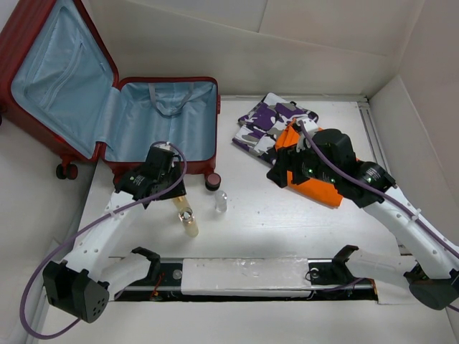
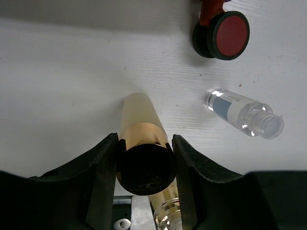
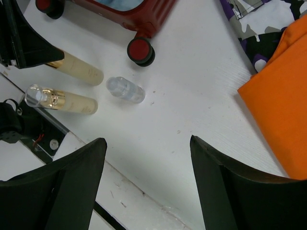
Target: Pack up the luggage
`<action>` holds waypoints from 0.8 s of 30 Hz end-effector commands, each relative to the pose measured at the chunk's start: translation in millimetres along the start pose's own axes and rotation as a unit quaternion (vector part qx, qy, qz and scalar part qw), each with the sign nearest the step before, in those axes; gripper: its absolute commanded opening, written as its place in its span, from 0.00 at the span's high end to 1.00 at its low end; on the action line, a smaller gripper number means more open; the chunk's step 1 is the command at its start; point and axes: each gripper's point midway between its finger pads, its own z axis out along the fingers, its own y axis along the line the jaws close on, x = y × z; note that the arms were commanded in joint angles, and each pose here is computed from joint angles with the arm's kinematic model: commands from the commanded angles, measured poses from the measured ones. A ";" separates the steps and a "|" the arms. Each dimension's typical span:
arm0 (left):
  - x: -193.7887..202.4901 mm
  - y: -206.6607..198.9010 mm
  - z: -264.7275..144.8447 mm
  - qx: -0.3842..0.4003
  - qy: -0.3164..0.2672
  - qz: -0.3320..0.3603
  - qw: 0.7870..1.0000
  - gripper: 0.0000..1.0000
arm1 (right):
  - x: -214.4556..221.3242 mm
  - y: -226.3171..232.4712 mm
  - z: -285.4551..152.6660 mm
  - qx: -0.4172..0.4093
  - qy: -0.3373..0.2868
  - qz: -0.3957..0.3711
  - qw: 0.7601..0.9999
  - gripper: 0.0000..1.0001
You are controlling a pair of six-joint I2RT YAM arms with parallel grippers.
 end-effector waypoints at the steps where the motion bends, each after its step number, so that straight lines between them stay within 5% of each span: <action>1: -3.6 -4.1 -2.9 0.006 -0.002 -0.004 1.000 0.72 | -12.6 4.4 -4.7 -0.006 -0.032 -0.002 0.999 0.23; 6: -23.8 -11.8 -24.1 0.018 -0.033 -0.018 0.999 0.82 | -13.9 5.0 -7.6 -0.008 -0.036 -0.002 0.999 0.23; 16: -157.4 -37.0 -127.3 0.017 -0.205 -0.044 0.978 0.83 | -13.9 5.0 -7.6 -0.008 -0.036 -0.002 0.999 0.23; 24: -249.2 -25.1 -120.9 -0.021 -0.274 -0.068 0.959 0.83 | -11.4 6.0 -14.9 -0.012 -0.035 -0.007 0.999 0.23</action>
